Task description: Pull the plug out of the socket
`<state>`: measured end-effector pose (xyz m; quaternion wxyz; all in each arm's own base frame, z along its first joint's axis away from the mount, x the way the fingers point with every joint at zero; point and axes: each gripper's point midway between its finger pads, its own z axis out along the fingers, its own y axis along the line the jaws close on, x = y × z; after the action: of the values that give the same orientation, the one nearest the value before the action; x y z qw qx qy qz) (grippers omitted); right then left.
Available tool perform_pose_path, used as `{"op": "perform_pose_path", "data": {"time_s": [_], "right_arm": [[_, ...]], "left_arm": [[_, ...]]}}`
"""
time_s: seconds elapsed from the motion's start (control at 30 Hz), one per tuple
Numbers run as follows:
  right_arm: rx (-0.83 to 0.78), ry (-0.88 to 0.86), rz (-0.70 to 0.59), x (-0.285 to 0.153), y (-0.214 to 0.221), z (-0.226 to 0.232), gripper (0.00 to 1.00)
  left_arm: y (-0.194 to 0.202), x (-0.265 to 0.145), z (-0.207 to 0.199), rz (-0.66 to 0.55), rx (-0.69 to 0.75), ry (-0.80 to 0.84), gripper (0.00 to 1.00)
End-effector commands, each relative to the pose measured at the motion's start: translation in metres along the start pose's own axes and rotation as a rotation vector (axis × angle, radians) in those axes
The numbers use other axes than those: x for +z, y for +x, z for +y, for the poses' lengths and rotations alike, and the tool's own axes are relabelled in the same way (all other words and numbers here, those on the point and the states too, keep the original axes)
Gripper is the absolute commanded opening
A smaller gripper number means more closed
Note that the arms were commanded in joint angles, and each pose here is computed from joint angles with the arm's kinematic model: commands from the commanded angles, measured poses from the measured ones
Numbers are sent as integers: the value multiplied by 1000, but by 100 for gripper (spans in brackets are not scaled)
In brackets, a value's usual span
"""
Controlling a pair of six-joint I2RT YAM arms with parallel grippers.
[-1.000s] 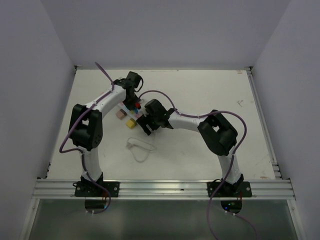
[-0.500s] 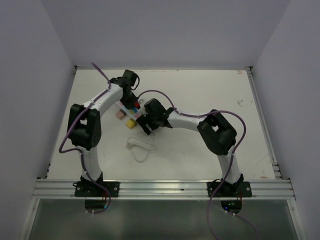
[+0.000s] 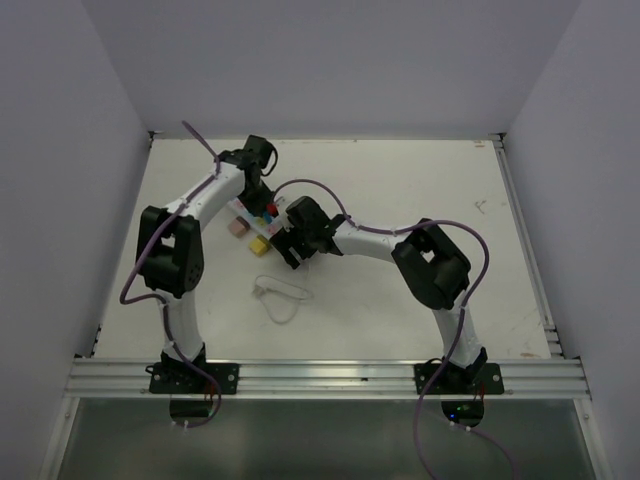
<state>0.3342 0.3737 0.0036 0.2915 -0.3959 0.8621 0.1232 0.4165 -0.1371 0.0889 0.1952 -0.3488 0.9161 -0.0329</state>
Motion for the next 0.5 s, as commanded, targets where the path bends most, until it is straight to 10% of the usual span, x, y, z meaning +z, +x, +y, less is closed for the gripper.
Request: {"op": "perform_pose_path", "data": {"time_s": [0.0,0.47], "right_arm": [[-83,-80,635,-11,191,17,0],[-84,-87,641,-11,193,18,0]], "left_arm": [[-38,-43,-59,-211,5,209,0],[-44,-43,-65,-218,-12,210,0]]}}
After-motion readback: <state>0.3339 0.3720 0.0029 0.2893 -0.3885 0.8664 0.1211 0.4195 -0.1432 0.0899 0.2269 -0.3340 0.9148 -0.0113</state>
